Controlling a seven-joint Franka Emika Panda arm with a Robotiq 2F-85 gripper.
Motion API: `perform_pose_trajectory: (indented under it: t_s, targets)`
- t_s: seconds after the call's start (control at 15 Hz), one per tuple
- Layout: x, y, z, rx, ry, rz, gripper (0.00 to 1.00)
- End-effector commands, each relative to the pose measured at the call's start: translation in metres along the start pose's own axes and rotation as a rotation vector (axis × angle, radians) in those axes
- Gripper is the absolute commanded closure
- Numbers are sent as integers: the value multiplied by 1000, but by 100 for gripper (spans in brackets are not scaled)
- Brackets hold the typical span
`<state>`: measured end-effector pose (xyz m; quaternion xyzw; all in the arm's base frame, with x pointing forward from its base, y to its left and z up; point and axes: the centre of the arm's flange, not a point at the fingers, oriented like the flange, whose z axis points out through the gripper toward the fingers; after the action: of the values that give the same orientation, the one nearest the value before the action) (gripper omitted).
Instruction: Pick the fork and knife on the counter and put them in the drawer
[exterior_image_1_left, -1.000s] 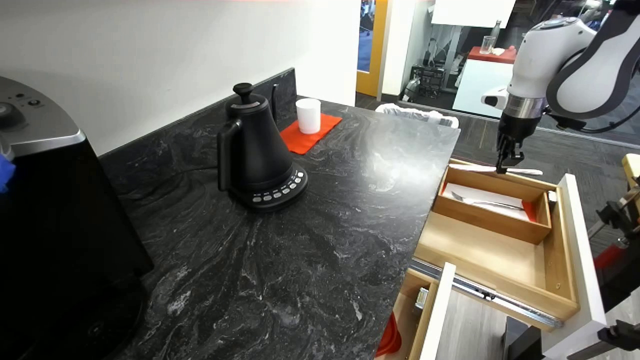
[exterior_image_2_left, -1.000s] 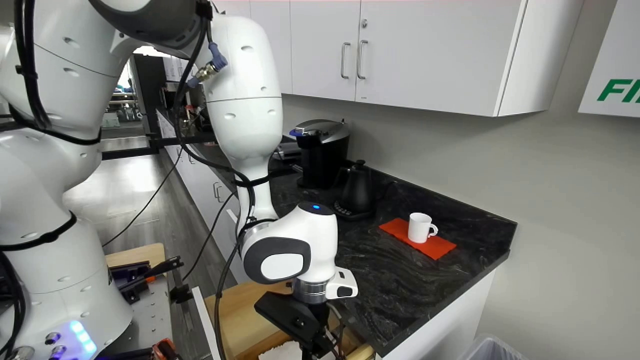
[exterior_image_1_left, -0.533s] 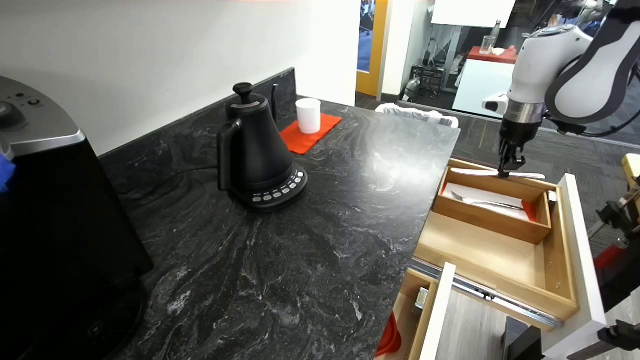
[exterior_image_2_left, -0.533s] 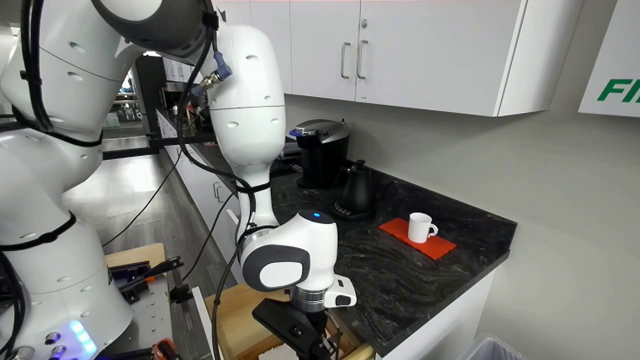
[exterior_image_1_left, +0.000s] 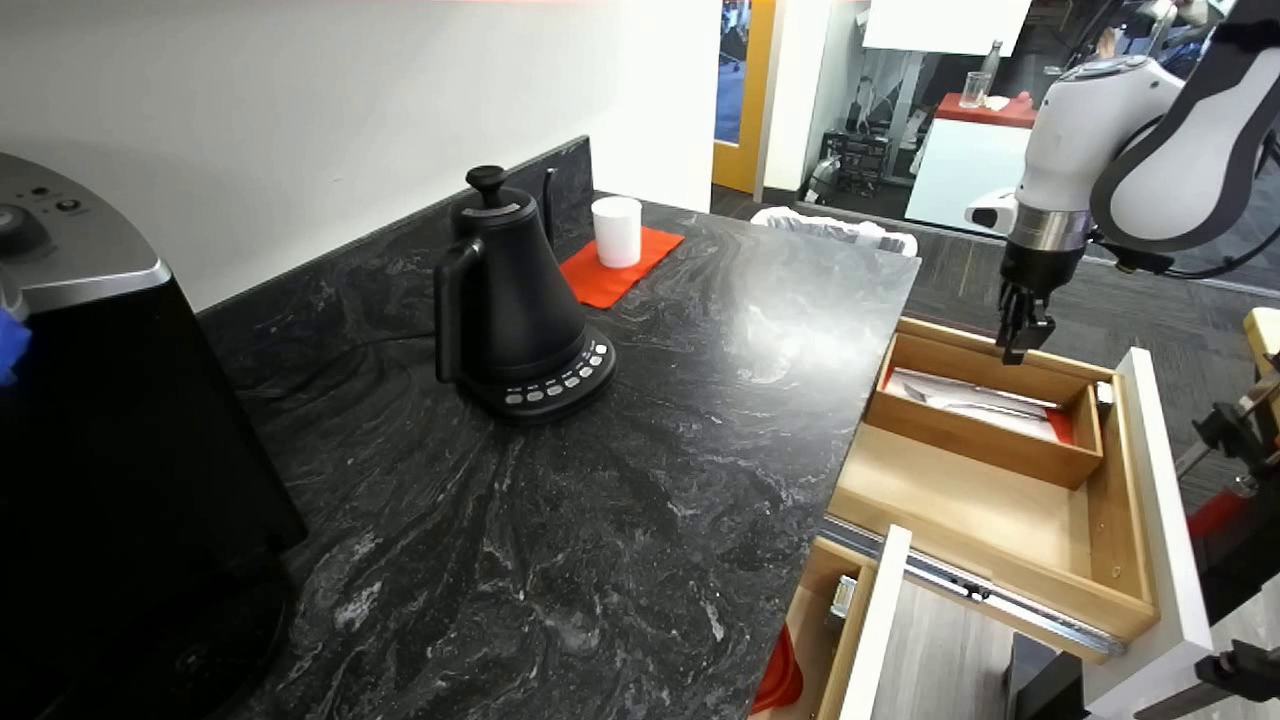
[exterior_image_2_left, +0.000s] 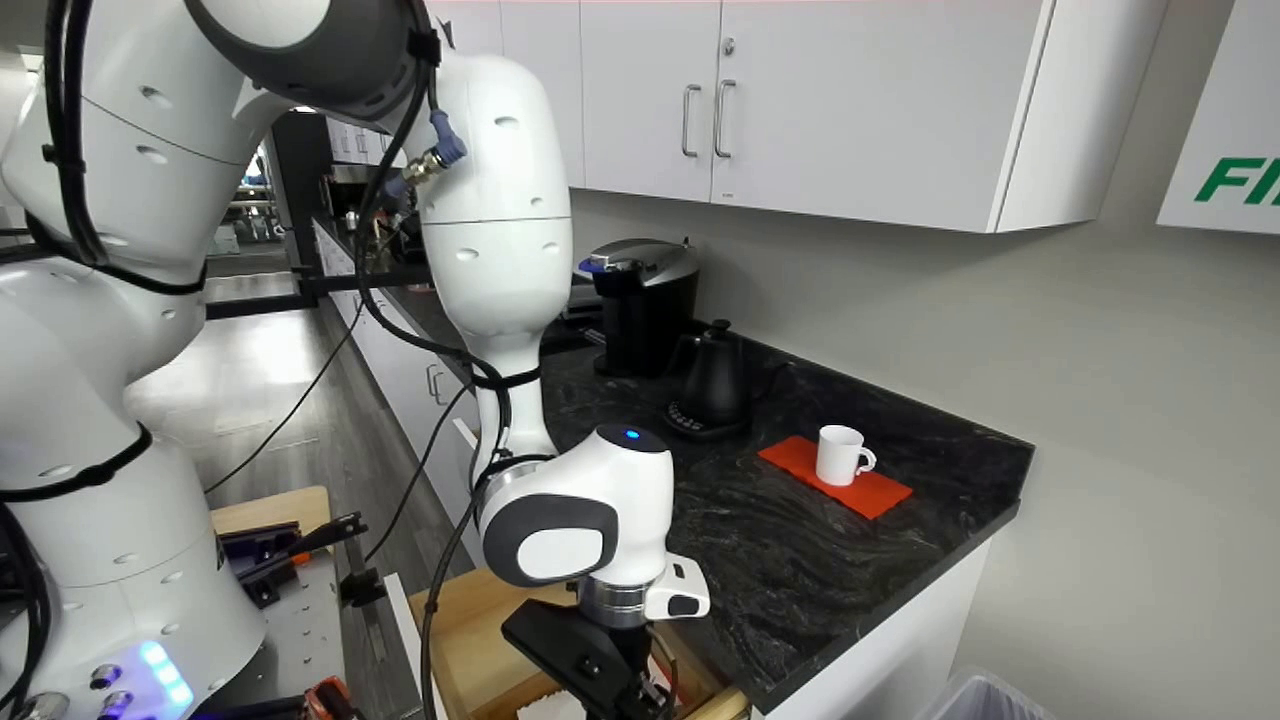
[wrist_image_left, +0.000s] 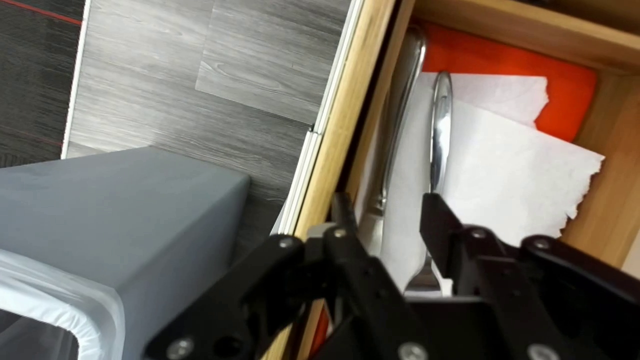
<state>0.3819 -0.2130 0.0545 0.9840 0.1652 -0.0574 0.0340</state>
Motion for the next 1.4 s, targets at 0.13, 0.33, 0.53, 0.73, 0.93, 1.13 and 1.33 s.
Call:
perform_pose_trajectory:
  t_s: [0.13, 0.33, 0.53, 0.73, 0.93, 1.13, 1.33]
  targets:
    - [2, -3, -6, 9, 17, 23, 16]
    - [13, -12, -23, 0, 19, 4, 1]
    - [31, -29, -54, -12, 38, -12, 0]
    - [46, -50, -76, -22, 37, 23, 0]
    - [63, -79, -97, -31, 29, 46, 0]
    - [89, -108, -118, -53, 27, 40, 0]
    - [98, -103, -105, -48, 46, 12, 0]
